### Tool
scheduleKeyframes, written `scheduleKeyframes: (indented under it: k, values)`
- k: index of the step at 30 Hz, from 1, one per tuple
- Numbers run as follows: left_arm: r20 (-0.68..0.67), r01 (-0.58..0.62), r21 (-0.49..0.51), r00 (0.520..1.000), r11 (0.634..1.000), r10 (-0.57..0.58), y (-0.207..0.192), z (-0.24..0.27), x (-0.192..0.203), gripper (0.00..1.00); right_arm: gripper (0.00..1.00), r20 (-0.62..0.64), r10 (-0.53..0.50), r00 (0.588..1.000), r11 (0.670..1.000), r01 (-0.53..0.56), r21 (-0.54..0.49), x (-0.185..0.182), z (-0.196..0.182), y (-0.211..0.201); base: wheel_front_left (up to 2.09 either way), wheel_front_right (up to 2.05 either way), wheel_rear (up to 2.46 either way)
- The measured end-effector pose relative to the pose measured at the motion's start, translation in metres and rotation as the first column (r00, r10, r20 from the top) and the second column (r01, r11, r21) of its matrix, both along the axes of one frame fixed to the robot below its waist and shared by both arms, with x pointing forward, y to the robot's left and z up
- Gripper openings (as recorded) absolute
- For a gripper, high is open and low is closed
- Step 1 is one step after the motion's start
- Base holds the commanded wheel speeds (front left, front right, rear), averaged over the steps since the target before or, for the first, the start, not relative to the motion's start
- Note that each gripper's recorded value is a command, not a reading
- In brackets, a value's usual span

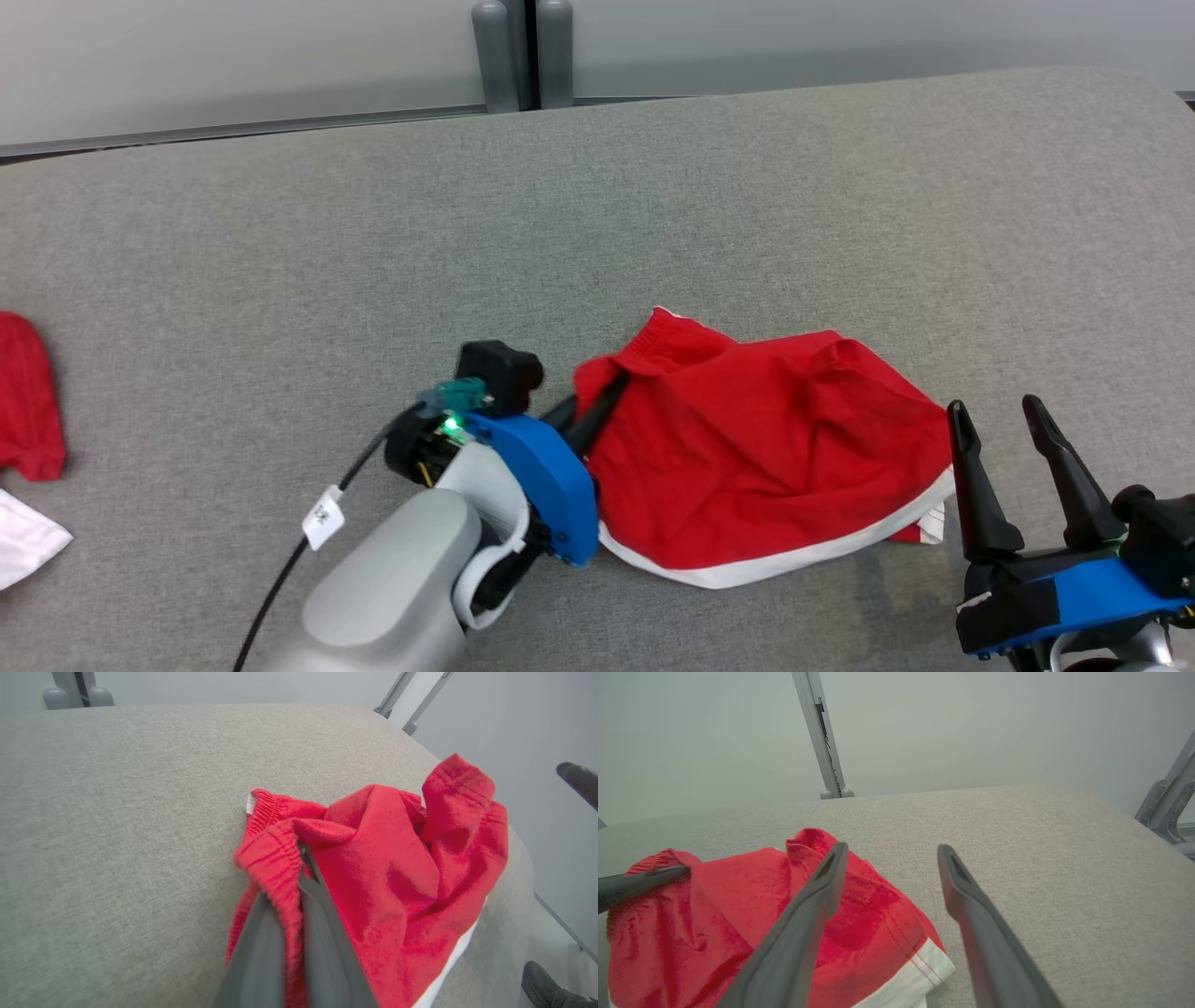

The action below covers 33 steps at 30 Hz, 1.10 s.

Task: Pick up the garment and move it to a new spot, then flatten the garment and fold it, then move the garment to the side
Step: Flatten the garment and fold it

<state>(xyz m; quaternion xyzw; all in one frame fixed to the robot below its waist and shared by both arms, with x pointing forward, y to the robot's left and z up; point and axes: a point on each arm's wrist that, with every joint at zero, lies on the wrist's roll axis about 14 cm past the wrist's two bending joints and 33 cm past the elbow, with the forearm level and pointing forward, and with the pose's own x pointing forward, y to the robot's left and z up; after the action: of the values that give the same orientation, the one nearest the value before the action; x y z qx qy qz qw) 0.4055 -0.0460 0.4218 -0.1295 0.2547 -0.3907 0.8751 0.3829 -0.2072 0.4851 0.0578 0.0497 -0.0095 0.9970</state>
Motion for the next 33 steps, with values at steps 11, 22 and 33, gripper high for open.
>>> scheduleKeyframes:
  k: [11, 22, 33]
  values:
    - [-0.032, -0.310, 0.039, 0.950, 0.950, 0.311, 0.066, -0.025, 0.045, 0.00, 1.00, -0.001, -0.031, 1.000, 0.999, 0.031, -0.005, -0.002, -0.001, -0.011, 0.00, 0.00, 0.00]
    - [-0.019, -0.471, 0.081, 0.880, 0.878, 0.474, 0.132, -0.035, 0.043, 0.46, 1.00, 0.020, -0.002, 1.000, 1.000, 0.002, 0.003, 0.007, 0.004, -0.002, 0.00, 0.00, 0.00]
    - [0.226, -0.543, 0.028, 0.821, 0.839, 0.524, 0.155, 0.008, 0.033, 1.00, 1.00, 0.082, 0.061, 0.995, 0.998, -0.059, -0.017, 0.009, 0.029, 0.018, 0.00, 0.00, 0.00]
